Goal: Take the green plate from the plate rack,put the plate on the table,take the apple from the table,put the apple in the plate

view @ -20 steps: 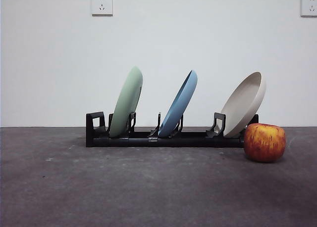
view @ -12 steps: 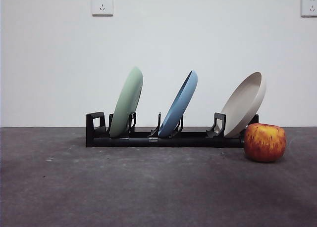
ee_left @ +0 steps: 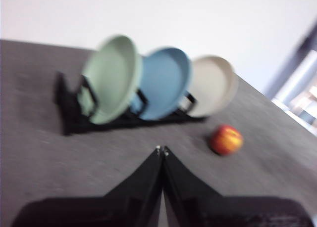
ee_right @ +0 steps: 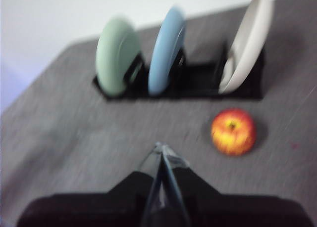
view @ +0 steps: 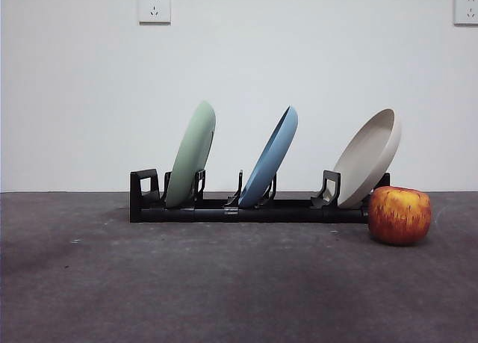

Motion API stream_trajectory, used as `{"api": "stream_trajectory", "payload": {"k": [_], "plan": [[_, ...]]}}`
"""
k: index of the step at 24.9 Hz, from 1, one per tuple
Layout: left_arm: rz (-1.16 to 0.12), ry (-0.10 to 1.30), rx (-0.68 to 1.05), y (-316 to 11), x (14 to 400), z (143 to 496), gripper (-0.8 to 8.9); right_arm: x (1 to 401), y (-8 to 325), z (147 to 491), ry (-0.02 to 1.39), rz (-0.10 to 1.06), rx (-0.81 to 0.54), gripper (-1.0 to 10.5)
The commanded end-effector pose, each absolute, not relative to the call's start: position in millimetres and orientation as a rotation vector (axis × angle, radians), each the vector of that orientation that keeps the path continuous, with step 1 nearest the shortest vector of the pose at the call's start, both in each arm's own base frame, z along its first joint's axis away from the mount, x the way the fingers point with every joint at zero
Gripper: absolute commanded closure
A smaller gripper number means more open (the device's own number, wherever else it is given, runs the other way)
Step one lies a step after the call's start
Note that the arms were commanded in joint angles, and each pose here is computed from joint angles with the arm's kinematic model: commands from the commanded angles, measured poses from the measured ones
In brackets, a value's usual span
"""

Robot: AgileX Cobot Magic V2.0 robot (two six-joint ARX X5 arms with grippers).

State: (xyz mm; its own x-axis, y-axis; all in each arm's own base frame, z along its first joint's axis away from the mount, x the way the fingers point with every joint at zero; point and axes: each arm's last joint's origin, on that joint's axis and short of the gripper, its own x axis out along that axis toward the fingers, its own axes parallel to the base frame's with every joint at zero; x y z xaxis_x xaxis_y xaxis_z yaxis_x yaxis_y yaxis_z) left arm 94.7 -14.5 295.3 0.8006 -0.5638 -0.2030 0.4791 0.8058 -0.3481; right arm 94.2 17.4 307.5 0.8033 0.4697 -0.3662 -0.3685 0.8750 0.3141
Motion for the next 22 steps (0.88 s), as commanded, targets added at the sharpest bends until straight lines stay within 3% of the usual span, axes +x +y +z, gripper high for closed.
{"api": "stream_trajectory", "payload": {"k": [1,10,16,17,19,20,22], "plan": [[-0.647,0.338,-0.25,-16.0,95.3,306.0,8.21,96.3,18.9,319.5,0.538,0.518,0.138,9.6],[-0.763,0.492,-0.182,-18.5,88.8,325.1,8.21,103.0,21.8,333.5,0.793,0.595,0.055,9.6],[-0.764,0.564,-0.162,-18.5,85.0,323.7,8.1,102.9,22.9,332.5,0.814,0.607,0.043,9.3],[-0.763,0.567,-0.164,-18.4,85.6,323.5,7.52,102.9,22.9,332.6,0.814,0.607,0.043,8.6],[-0.745,0.573,-0.165,-18.1,86.2,323.3,3.83,103.0,22.9,332.6,0.821,0.595,0.068,4.5],[-0.735,0.575,-0.16,-18.0,86.4,323.1,2.46,103.0,22.9,332.6,0.823,0.592,0.075,2.8],[-0.739,0.574,-0.16,-18.3,86.3,323.3,2.39,103.0,22.9,332.6,0.826,0.59,0.082,2.5]]}}
